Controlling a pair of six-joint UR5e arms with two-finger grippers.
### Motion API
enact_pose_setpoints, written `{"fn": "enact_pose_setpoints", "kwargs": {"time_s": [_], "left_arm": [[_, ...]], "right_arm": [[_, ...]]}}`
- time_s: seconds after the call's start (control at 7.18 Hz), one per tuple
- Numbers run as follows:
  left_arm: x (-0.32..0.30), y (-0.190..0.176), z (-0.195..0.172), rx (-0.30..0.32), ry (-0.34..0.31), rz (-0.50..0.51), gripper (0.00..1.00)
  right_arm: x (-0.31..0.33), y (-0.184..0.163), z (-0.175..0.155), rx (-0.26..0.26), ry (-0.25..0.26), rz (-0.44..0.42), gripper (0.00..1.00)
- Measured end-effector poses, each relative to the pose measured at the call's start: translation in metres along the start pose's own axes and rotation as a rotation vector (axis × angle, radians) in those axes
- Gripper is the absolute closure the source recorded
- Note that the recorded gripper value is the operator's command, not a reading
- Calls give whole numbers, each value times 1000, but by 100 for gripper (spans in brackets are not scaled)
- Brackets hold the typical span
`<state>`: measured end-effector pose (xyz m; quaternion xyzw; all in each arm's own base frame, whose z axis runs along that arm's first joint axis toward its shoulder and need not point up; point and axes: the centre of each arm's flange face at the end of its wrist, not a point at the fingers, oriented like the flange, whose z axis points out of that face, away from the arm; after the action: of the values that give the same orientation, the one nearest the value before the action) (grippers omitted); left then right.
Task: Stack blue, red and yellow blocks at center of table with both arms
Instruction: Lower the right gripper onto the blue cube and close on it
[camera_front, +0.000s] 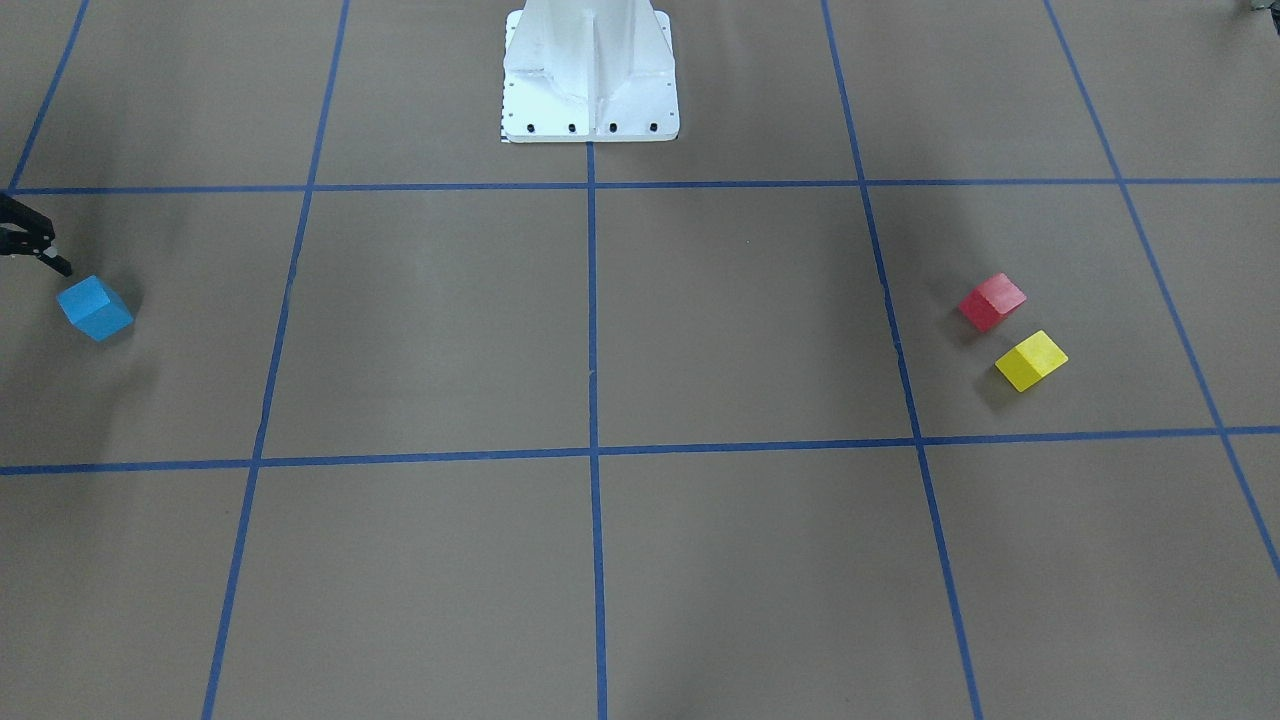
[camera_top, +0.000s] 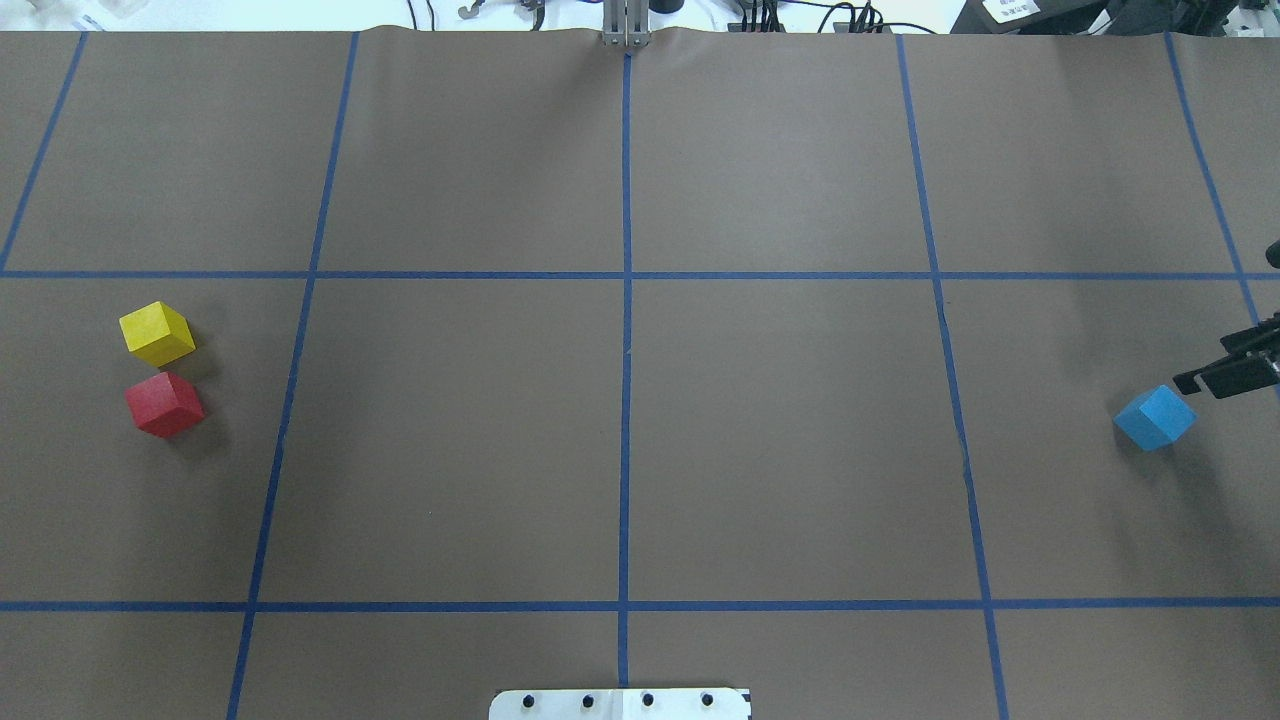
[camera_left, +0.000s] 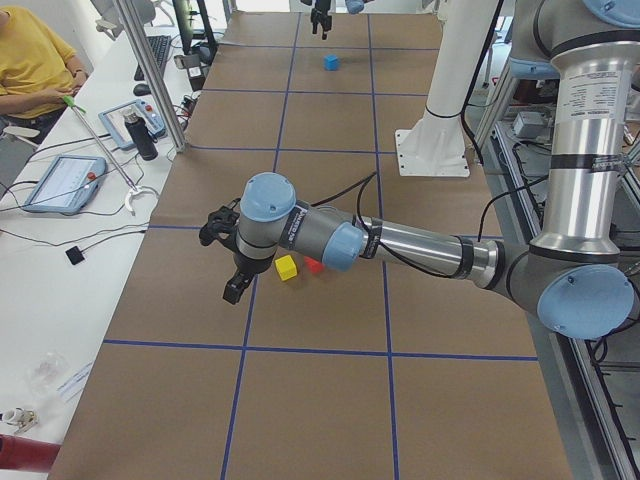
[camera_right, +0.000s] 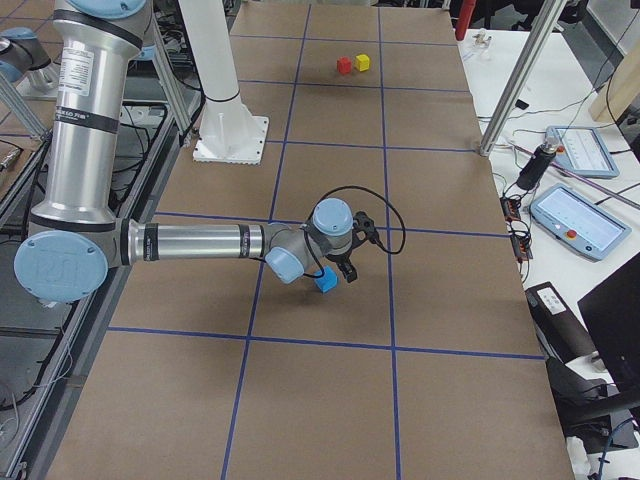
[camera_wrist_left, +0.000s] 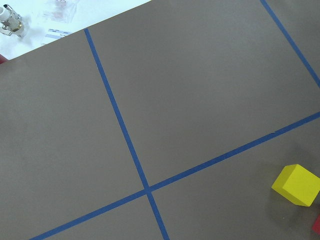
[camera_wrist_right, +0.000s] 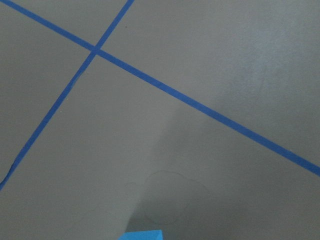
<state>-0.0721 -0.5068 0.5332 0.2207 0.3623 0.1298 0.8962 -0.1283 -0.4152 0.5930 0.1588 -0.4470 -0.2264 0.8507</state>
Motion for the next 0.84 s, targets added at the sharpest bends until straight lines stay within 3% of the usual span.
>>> {"fn": "enact_pose_setpoints", "kwargs": {"time_s": [0.84], "left_arm": [[1, -1, -1, 12, -1, 12, 0]], "right_arm": [[-3, 28, 59, -122, 22, 22, 1]]}}
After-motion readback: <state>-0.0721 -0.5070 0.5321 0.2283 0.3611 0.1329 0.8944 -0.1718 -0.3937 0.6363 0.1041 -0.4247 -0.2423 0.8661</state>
